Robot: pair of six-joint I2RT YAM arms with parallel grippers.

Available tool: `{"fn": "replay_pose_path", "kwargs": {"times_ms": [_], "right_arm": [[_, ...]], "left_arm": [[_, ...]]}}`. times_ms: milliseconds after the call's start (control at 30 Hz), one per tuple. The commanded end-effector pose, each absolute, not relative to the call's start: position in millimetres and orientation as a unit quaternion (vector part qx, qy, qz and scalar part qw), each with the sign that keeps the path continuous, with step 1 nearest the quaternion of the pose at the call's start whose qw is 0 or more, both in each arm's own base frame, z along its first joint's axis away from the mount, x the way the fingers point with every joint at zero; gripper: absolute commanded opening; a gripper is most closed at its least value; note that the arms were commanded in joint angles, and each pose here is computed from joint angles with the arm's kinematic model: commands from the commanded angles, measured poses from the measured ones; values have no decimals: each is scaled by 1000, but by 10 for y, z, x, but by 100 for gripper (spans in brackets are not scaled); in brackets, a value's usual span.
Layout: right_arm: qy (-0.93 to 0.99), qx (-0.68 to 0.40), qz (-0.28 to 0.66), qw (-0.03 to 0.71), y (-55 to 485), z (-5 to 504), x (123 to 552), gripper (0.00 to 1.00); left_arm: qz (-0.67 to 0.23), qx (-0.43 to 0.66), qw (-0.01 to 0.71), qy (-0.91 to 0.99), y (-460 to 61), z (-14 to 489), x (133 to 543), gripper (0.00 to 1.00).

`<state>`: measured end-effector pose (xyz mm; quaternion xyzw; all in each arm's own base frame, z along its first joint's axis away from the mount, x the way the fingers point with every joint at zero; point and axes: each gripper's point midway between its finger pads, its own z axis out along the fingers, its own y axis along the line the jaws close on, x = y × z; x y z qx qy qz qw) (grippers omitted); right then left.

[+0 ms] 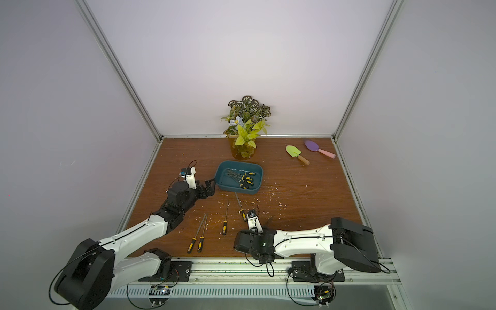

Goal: Put the file tool into the storage box
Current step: Pick up the file tool from the center of the board.

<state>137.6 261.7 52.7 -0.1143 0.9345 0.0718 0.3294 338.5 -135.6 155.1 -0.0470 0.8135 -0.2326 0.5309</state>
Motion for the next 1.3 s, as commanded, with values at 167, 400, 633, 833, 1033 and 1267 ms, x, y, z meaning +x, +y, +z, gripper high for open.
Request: {"fn": "replay_pose_path", "kwargs": {"times_ms": [167, 400, 633, 833, 1033, 1267], "right_arm": [[938, -93, 61, 328, 2529, 476, 1375, 63], [947, -83, 54, 307, 2317, 257, 1282, 62], [949, -77, 56, 300, 2210, 199, 1240, 59], [946, -80, 64, 307, 2234, 226, 1247, 53], [940, -81, 85, 321, 2405, 229, 1297, 46], [935, -83, 70, 337, 2430, 249, 1390, 28]], "left_arm": [[-238, -51, 534, 810, -1356, 1578, 3429, 100], [-239, -50, 533, 810, -1361, 1572, 3430, 100], [-239, -50, 530, 812, -1368, 1550, 3436, 100], [-245, -50, 530, 811, -1384, 1563, 3431, 100], [-243, -50, 531, 810, -1379, 1567, 3432, 100], [-245, -50, 532, 809, -1378, 1583, 3425, 100]]}}
